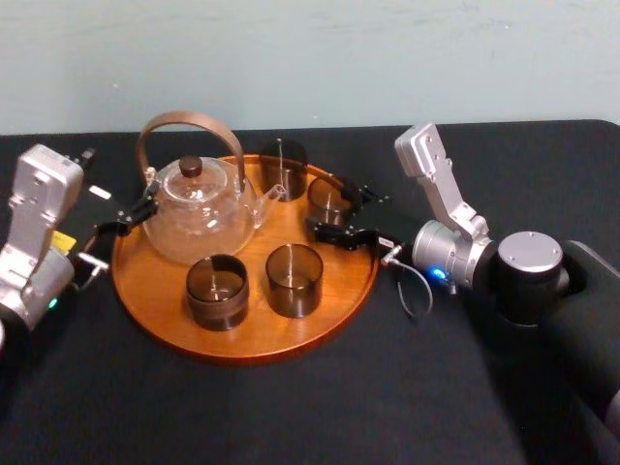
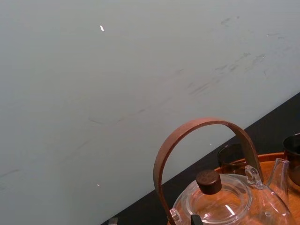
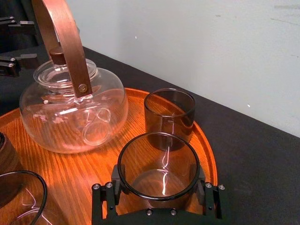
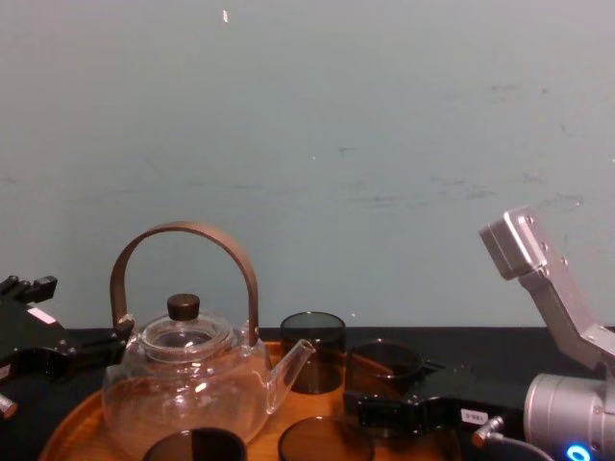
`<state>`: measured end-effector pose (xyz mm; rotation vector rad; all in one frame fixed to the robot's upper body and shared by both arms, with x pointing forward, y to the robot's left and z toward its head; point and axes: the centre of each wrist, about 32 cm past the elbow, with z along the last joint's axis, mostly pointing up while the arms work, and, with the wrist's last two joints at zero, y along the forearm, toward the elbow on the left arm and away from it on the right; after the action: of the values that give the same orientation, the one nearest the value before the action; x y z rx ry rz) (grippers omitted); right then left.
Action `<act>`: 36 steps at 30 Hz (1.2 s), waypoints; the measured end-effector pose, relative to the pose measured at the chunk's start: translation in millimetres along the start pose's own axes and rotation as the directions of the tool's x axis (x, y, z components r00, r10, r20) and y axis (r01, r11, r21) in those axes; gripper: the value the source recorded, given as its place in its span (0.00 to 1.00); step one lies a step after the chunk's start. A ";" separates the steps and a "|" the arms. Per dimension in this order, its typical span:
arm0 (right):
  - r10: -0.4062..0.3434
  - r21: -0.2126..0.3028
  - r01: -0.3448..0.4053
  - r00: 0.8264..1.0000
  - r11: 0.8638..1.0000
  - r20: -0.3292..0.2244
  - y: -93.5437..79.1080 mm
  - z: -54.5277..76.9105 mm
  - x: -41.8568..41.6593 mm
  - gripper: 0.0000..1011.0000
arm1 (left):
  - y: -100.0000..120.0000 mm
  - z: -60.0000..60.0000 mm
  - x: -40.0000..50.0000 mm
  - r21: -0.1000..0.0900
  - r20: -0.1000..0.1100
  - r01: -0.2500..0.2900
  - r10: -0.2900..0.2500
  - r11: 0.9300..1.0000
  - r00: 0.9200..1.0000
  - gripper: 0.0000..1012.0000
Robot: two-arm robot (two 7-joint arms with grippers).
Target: Pick up the glass from the table and place it on the tray.
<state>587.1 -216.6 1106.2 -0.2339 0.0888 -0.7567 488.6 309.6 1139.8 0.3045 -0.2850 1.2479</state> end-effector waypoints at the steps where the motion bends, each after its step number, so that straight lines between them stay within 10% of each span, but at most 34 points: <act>1: 0.000 0.000 0.000 1.000 1.000 0.000 0.0 0.1 0.0 0.90 | 0.0 0.0 0.0 0.000 0.000 0.000 0.000 1.000 1.000 1.00; 36: -0.011 -0.006 0.011 0.999 1.000 -0.040 -4.6 -0.2 1.0 0.99 | 0.0 0.0 0.0 0.000 0.000 0.000 0.000 1.000 1.000 1.00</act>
<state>584.7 -220.6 1107.1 -0.2248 0.1281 -0.7721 488.6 309.7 1139.8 0.3045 -0.2850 1.2480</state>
